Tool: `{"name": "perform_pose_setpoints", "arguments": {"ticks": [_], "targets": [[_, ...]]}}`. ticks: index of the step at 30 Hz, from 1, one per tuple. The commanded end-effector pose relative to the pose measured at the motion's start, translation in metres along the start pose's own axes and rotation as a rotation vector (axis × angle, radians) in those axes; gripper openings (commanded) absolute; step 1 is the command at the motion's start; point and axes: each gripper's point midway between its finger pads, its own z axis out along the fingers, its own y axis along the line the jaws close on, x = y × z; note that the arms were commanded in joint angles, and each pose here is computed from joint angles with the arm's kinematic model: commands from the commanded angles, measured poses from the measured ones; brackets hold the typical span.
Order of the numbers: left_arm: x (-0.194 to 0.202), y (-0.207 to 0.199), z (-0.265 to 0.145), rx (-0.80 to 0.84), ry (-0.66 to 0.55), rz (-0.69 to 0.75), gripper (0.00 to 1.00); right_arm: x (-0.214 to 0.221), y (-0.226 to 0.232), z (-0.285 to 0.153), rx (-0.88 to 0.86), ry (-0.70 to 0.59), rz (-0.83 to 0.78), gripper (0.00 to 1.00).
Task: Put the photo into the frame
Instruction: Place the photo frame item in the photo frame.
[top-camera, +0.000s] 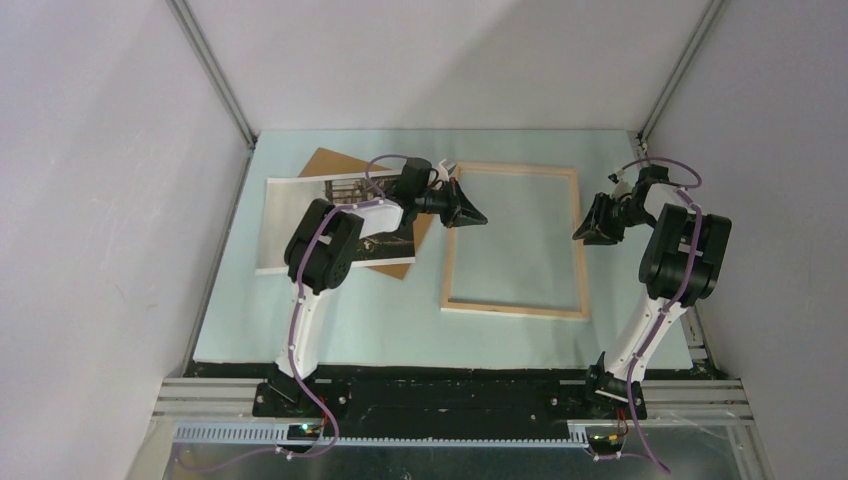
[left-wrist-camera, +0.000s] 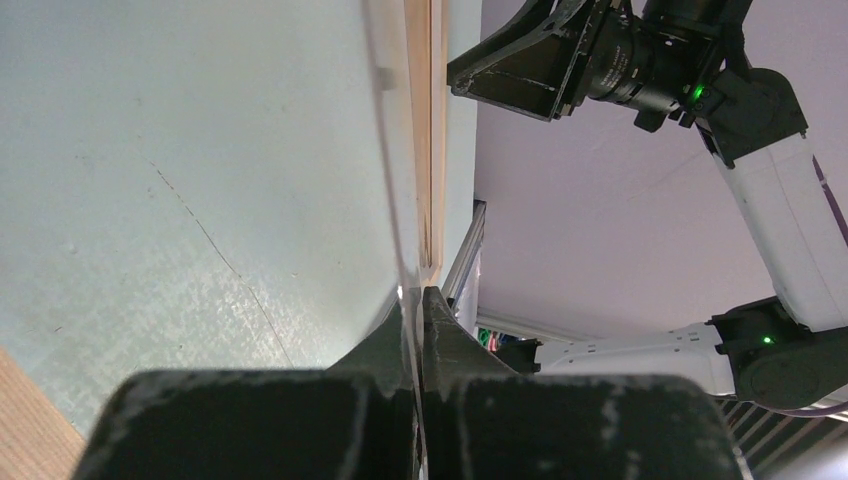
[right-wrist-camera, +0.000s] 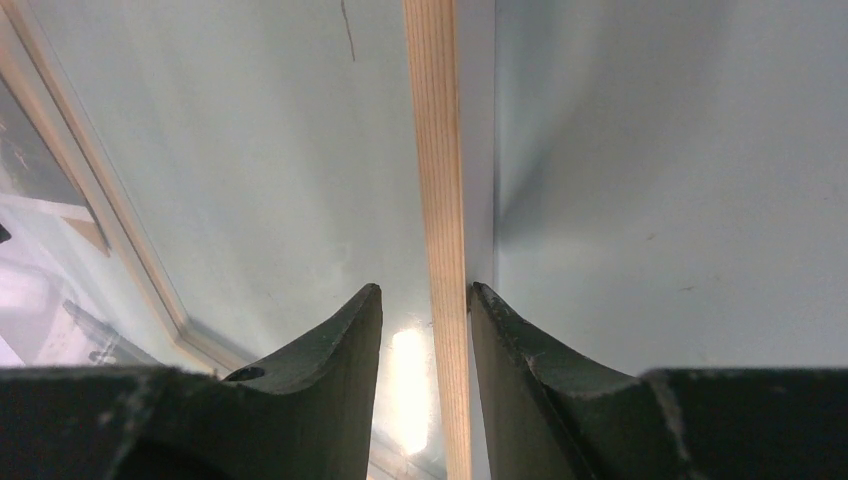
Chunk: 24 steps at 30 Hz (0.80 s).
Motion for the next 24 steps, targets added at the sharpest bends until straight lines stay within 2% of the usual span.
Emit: {"name": "perform_pose_setpoints", "arguments": {"ticks": [1, 16, 24], "targets": [[0.006, -0.032, -0.001, 0.06, 0.006, 0.1, 0.0, 0.0, 0.003, 0.004, -0.017, -0.001, 0.002, 0.42], [0.003, -0.033, 0.004, 0.069, 0.013, 0.134, 0.0, 0.001, 0.003, 0.013, 0.021, 0.011, -0.02, 0.41], [0.006, -0.033, 0.005, 0.061, 0.014, 0.156, 0.0, 0.001, 0.0, 0.017, 0.057, 0.013, -0.027, 0.35]]}}
